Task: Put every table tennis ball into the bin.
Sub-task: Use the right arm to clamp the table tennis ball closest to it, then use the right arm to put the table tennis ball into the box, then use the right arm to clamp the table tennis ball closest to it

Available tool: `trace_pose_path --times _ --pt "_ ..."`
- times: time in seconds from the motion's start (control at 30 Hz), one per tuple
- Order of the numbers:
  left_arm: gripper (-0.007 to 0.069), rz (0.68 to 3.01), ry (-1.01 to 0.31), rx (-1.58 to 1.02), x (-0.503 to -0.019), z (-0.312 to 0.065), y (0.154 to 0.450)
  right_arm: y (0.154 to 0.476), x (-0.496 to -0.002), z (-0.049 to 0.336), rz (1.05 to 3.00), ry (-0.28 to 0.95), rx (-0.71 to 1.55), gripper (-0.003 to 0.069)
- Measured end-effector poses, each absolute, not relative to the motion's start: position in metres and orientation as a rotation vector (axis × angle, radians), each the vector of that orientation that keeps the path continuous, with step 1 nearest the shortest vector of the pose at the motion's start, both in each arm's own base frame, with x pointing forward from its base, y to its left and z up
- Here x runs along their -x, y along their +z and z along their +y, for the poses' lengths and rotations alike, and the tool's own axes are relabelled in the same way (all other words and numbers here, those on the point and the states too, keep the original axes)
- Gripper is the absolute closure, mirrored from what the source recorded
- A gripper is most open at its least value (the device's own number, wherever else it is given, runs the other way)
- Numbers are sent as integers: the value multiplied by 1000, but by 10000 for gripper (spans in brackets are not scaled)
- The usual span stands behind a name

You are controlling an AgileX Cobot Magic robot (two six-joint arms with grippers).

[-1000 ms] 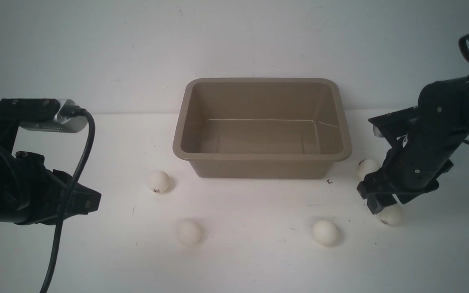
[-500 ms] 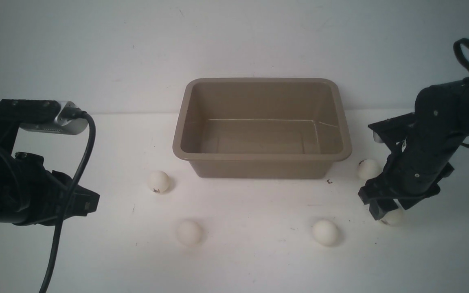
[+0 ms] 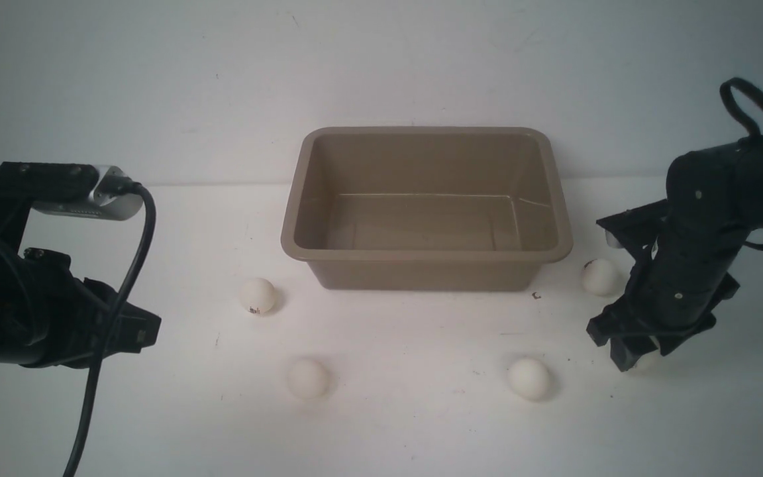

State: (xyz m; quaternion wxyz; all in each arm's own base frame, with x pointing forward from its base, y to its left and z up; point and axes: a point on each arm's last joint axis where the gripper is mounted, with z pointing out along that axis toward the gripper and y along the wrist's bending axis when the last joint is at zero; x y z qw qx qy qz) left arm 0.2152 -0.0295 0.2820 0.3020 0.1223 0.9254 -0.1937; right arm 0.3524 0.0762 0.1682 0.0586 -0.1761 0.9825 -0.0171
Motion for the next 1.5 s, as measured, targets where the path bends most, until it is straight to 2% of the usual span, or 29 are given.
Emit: trace_pose_path --times 0.1,0.13,0.27,0.37,0.57,0.63,0.83,1.03,1.1,1.2,1.27,1.37,1.5 --pt "629 2453 -513 -324 -215 -30 282 193 -349 75 2909 -50 522 298" --pt "629 2453 -513 -324 -215 -30 282 221 -350 76 2832 -35 499 298" --pt "629 2453 -513 -324 -215 -30 282 290 -360 90 2608 41 513 298" --pt "629 2453 -513 -324 -215 -30 282 315 -373 111 2522 72 558 298" --pt "629 2453 -513 -324 -215 -30 282 304 -409 153 2547 109 642 298" --pt "629 2453 -513 -324 -215 -30 282 283 -428 170 2599 122 681 298" --pt "629 2455 -508 -327 -215 -29 282 252 -448 184 2663 147 727 295" --pt "629 2466 -478 -349 -215 -28 281 241 -452 189 2681 182 726 181" --pt "629 2469 -470 -355 -215 -27 280 245 -452 187 2665 153 730 148" --pt "629 2471 -466 -358 -214 -27 280 258 -449 182 2642 89 730 148" --pt "629 2471 -464 -360 -214 -27 280 286 -444 170 2599 27 704 160" --pt "629 2472 -463 -360 -214 -27 280 314 -440 150 2556 25 634 169" --pt "629 2472 -463 -360 -214 -27 280 327 -441 121 2555 37 539 173"
